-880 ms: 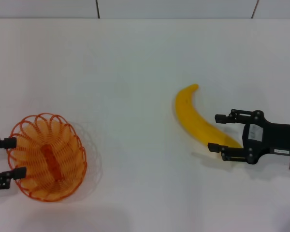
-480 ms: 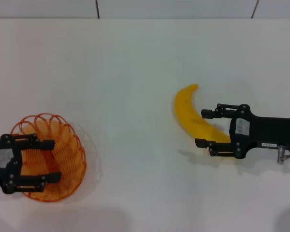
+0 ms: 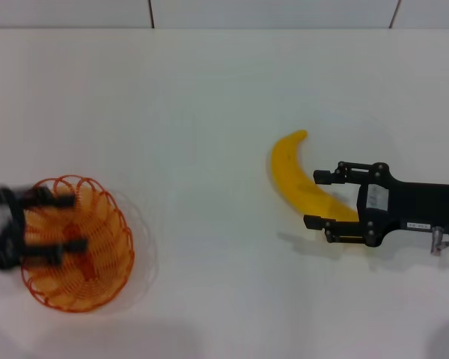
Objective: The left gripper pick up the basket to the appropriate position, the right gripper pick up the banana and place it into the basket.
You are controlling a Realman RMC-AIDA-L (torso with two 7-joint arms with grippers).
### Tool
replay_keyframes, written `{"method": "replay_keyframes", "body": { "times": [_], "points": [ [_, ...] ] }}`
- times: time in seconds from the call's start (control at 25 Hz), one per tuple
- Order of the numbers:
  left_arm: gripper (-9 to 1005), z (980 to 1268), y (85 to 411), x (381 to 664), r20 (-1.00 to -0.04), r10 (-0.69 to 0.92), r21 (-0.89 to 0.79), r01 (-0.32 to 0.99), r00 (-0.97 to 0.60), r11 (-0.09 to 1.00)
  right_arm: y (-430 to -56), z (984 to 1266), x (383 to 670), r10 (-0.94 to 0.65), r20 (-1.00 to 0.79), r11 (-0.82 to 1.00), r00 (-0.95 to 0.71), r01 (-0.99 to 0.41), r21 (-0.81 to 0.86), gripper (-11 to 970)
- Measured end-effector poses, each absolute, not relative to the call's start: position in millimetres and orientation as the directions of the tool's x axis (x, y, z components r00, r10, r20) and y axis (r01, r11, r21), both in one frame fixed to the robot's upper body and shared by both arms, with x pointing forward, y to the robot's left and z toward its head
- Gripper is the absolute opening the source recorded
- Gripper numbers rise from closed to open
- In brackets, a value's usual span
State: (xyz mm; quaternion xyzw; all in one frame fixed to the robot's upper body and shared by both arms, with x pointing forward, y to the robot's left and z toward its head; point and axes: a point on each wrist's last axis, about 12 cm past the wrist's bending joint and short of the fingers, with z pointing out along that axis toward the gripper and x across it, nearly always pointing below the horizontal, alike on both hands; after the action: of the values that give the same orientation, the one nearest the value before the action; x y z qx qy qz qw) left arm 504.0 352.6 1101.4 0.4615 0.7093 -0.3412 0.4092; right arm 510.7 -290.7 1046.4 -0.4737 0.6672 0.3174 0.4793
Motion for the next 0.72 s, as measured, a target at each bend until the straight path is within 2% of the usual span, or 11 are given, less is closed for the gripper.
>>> {"method": "replay_keyframes", "body": {
  "times": [0.2,0.24,0.28,0.4,0.52,0.6,0.72],
  "points": [
    [753,1153,360,551,-0.818,0.405,-0.21,0.868,-0.408,0.451,-289,1048,513,-0.327,-0.941,0.344,-0.084,-0.938,-0.035,743],
    [751,1153,360,551,-0.818,0.405,-0.21,0.868,-0.408,0.451,-289,1049,514,-0.328,-0.941,0.342,-0.082,-0.939,-0.037,743],
    [750,1177,355,576,-0.755,0.466,-0.224,0.85,-0.461,0.477,-288,1049,515,-0.329,-0.941,0.341,-0.08,-0.939,-0.039,743],
    [747,1196,345,598,-0.674,0.571,-0.196,0.859,-0.469,0.474,-285,1052,520,-0.331,-0.941,0.331,-0.068,-0.943,-0.048,743],
    [743,1206,323,612,-0.559,0.729,-0.131,0.91,-0.396,0.394,-282,1057,525,-0.332,-0.942,0.315,-0.054,-0.947,-0.057,743],
    [741,1206,306,615,-0.479,0.827,-0.078,0.953,-0.294,0.293,-281,1059,528,-0.333,-0.942,0.307,-0.048,-0.95,-0.061,743],
    [737,1202,287,612,-0.417,0.893,-0.008,0.983,-0.168,0.182,-279,1063,532,-0.334,-0.942,0.298,-0.042,-0.952,-0.063,743]
  ]
}}
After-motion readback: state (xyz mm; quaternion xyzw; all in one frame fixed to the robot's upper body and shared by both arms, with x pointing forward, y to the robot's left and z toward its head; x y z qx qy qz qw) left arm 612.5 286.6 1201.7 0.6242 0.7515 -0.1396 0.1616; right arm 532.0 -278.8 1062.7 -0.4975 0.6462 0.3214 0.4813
